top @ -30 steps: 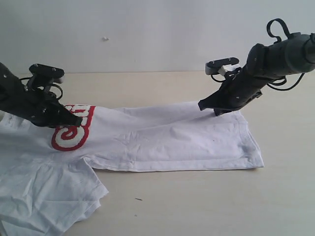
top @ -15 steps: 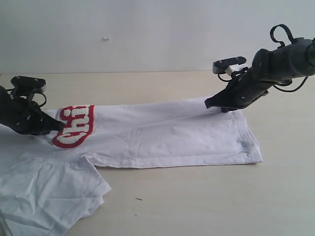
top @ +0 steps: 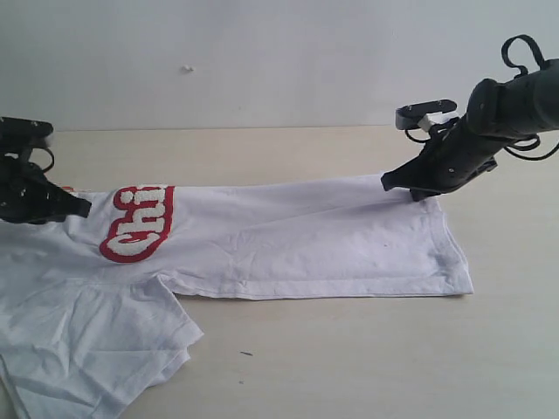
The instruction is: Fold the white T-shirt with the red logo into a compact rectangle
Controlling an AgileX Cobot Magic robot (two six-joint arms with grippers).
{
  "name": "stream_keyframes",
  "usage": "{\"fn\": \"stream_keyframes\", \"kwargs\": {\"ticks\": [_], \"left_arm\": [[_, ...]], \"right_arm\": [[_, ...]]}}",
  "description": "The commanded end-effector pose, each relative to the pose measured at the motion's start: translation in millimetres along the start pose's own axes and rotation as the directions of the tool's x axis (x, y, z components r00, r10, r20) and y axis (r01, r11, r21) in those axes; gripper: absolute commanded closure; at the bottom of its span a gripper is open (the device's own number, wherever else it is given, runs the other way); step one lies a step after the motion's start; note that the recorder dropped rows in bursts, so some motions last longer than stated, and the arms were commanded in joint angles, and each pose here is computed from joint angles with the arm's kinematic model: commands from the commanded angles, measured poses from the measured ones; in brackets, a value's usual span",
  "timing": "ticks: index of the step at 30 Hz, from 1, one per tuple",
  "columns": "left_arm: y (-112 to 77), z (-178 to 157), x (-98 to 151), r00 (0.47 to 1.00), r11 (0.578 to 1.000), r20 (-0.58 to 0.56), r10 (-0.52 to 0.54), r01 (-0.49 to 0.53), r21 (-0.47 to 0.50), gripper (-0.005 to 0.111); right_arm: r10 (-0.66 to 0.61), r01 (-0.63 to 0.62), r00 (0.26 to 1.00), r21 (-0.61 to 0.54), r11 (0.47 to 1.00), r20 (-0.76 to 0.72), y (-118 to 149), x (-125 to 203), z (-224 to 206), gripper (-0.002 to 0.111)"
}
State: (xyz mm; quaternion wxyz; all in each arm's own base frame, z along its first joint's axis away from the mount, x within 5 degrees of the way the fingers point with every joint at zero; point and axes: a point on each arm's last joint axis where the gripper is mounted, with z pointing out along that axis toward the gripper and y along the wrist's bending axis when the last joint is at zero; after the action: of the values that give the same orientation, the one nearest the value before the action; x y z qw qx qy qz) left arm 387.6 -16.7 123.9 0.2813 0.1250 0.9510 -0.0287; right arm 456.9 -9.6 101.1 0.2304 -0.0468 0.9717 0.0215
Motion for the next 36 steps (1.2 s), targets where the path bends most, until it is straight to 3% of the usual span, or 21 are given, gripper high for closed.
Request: {"fn": "stream_keyframes", "kwargs": {"ticks": [1,5,9,18,23,31,36], "left_arm": [[-1.8,-28,-13,0.999,1.0,0.045,-0.001,0.001,0.015,0.107],[-7.7,-45,-14,0.999,0.998,0.03,-0.01,0.008,0.063,0.107],[-18.2,-50,0,0.999,0.994,-0.01,-0.039,0.04,0.106,0.107],[-73.0,-70,31,0.99,0.971,-0.086,0.108,-0.087,0.223,0.107],[-92.9,-60,61,0.971,0.957,-0.182,0.159,-0.106,0.27,0.107],[-101.5,-53,91,0.935,0.949,-0.316,0.158,-0.055,0.311,0.107],[-97.2,-56,106,0.892,0.961,-0.423,0.16,-0.043,0.273,0.107]], "right_arm": [[-0.004,0.004,0.999,0.004,1.0,0.047,-2,-13,-36,0.108],[0.003,-0.002,1.0,-0.022,1.0,0.022,1,-16,-60,0.108],[-0.021,0.013,0.998,-0.134,0.991,-0.063,20,8,-51,0.108],[-0.043,0.031,0.995,-0.141,0.989,-0.086,42,35,-52,0.108],[-0.044,0.038,0.998,-0.121,0.992,-0.05,43,40,-58,0.108],[-0.077,0.066,0.992,-0.108,0.992,-0.099,41,50,-44,0.108],[-0.09,0.074,0.983,-0.106,0.992,-0.161,39,62,-23,0.108]]}}
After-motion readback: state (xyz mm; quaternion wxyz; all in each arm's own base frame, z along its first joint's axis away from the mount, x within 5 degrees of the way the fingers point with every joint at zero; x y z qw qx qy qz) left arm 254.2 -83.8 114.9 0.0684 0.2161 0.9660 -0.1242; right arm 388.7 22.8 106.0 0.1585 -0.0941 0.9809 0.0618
